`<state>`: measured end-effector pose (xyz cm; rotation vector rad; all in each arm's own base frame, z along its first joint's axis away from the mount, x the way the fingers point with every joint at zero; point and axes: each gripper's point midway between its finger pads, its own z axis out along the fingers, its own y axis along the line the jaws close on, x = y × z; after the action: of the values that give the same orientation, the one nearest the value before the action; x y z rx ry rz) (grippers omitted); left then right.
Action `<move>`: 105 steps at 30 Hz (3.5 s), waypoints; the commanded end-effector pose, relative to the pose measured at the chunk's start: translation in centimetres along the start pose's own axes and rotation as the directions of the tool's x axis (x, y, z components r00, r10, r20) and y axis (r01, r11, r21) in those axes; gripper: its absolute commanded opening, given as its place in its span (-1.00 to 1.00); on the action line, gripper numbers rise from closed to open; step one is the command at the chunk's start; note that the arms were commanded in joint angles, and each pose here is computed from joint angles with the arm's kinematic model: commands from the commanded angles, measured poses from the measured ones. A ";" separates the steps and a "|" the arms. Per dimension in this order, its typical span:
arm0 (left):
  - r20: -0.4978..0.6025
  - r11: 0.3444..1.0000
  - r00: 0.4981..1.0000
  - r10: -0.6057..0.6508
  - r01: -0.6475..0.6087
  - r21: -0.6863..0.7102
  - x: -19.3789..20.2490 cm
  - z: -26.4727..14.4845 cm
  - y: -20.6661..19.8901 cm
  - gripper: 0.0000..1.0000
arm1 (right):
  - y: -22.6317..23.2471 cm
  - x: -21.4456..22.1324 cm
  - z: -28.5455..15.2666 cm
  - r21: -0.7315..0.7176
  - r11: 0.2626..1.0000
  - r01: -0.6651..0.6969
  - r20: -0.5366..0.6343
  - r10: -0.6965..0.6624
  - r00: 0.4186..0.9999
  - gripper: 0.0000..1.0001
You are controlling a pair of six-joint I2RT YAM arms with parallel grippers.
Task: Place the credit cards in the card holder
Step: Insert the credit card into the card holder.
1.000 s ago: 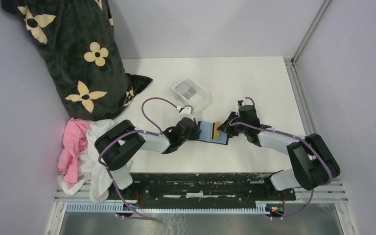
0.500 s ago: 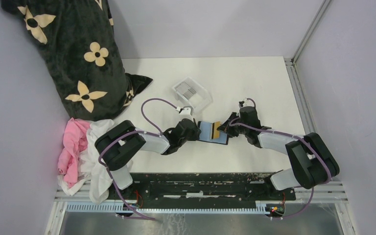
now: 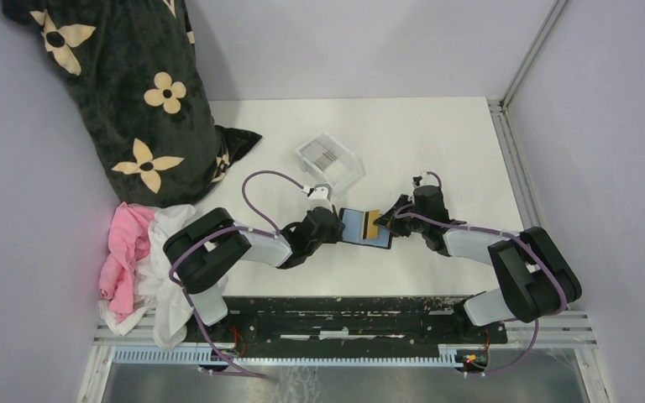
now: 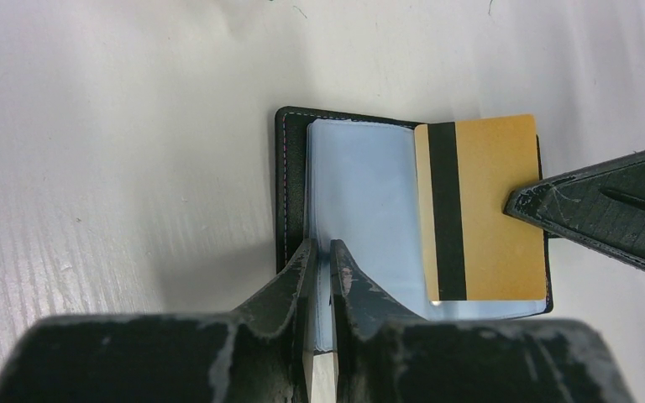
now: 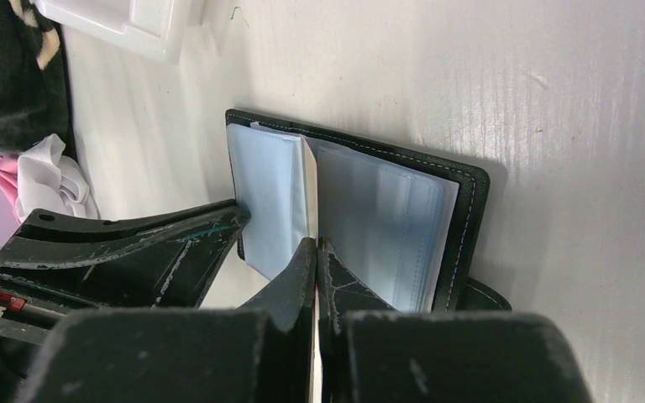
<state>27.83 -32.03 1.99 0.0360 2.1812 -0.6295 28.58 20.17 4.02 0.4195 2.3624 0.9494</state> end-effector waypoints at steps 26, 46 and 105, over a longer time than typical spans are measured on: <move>-0.270 0.993 0.961 0.058 -0.084 -0.086 9.7 -3.1 3.8 -0.73 | -1.6 2.5 0.5 0.010 0.999 -0.052 -0.062 0.052 0.997 -0.99; -0.259 0.979 0.963 0.078 -0.124 -0.164 9.7 -3.9 6.1 -0.71 | -1.2 2.6 0.2 -0.022 0.996 -0.092 -0.076 0.090 0.993 -0.99; -0.245 0.956 0.970 0.004 -0.076 -0.285 10.0 -5.2 8.7 -0.18 | -1.4 2.9 1.2 -0.119 0.975 -0.185 -0.097 0.174 0.980 -0.99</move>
<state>25.42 -31.74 1.77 -0.1260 2.1537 -0.6796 27.31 21.16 1.91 0.5740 2.3356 1.2113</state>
